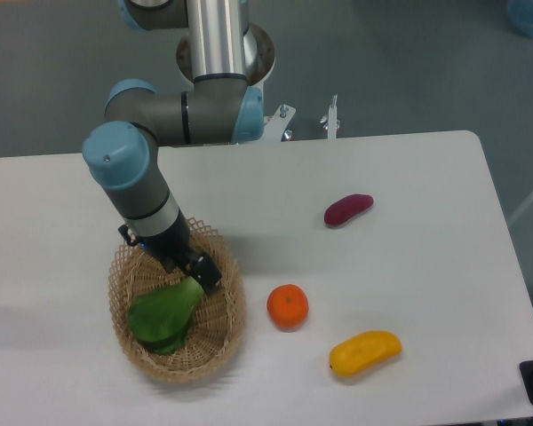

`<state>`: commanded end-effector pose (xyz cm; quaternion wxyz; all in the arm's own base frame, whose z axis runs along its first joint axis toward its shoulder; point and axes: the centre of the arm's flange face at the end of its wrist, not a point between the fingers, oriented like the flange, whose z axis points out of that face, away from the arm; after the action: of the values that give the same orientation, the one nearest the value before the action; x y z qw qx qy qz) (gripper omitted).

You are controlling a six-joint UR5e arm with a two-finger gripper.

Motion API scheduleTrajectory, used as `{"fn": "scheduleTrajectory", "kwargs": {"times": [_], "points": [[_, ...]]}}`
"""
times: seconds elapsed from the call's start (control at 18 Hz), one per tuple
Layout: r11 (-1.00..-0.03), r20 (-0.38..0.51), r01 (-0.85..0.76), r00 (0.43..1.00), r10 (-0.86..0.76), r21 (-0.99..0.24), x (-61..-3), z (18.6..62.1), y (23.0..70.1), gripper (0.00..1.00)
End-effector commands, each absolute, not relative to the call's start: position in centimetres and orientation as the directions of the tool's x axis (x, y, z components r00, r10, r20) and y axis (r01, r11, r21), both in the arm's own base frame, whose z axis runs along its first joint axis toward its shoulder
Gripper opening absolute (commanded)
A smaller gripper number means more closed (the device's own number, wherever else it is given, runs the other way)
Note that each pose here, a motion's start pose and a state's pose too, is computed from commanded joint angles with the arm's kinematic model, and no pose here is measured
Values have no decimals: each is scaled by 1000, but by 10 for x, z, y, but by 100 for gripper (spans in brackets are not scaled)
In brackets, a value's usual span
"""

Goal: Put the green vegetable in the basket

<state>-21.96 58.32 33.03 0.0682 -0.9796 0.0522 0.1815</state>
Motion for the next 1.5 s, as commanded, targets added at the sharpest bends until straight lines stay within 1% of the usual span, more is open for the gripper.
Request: {"fn": "scheduleTrajectory", "kwargs": {"times": [0.11,0.22,0.33,0.44,0.72,0.78,1.0,1.17,1.28,1.5], "points": [[-988,-363,-100,931,-49,-121,-240,344,576,100],[-990,-366,-77,930,-28,-118,-263,371,555,100],[-991,-351,-116,932,-88,-60,-284,386,546,100],[-988,-312,-152,939,-147,11,-311,397,533,100],[-975,-265,-206,939,-220,80,-379,438,495,100],[-970,-252,-227,937,-241,83,-394,441,484,100],[-955,-236,-295,928,-290,15,-440,468,421,100],[-928,-233,-372,901,-366,17,-465,474,385,100],[-912,-229,-410,885,-405,27,-470,474,376,100],[-913,-228,-409,888,-400,8,-477,473,368,100]]}}
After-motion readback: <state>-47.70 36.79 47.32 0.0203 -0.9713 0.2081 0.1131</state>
